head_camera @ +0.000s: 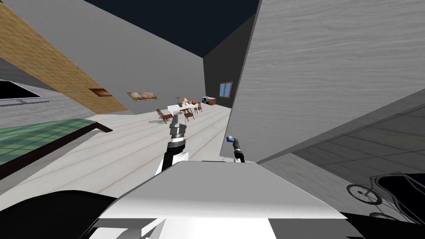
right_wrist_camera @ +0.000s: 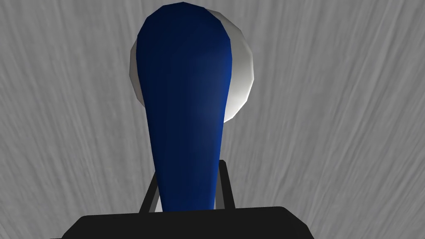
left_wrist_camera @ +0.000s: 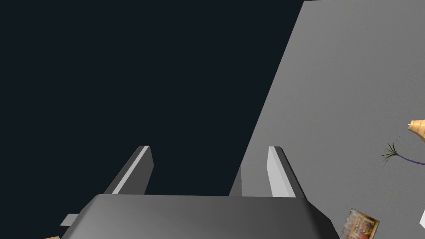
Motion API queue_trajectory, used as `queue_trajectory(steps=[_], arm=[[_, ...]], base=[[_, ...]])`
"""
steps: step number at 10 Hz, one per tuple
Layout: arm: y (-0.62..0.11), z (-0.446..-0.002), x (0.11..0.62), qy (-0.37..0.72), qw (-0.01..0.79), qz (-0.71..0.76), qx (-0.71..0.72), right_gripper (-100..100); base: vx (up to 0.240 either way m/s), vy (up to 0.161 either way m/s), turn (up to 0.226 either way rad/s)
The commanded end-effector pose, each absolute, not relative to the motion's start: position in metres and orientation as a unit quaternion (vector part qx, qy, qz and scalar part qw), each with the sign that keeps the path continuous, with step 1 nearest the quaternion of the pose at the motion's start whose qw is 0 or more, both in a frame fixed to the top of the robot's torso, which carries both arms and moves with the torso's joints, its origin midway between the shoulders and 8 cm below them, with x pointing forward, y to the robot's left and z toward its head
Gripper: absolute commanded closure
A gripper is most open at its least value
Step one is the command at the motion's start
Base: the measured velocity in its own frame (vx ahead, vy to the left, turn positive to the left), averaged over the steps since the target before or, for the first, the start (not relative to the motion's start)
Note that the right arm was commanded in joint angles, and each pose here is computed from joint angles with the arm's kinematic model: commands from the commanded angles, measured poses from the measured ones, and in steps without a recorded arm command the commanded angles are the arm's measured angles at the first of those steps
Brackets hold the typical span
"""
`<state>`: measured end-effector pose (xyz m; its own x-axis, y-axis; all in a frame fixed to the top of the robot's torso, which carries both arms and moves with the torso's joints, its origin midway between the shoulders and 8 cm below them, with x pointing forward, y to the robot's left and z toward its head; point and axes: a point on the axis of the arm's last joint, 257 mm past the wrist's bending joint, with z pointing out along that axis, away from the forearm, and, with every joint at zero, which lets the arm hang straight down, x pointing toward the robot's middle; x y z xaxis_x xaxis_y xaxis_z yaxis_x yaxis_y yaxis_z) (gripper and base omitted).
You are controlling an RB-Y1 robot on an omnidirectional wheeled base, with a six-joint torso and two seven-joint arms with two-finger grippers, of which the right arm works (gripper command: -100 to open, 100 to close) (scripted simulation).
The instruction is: Push the door open
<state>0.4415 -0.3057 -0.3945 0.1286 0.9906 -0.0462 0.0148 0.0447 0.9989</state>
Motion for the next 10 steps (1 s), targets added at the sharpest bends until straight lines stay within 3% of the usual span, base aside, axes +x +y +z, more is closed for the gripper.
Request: queue_trajectory(steps=[1,6,10], arm=[[-0.317,-0.388,0.446,0.469,0.549,0.449,0.526,100],[-0.325,-0.390,0.442,0.446,0.554,0.441,0.548,100],[-0.357,-0.391,0.435,0.436,0.568,0.422,0.556,100]], base=[[0.175,0.097,-0.079],[0.172,0.092,-0.069],[0.137,0.024,-0.048]])
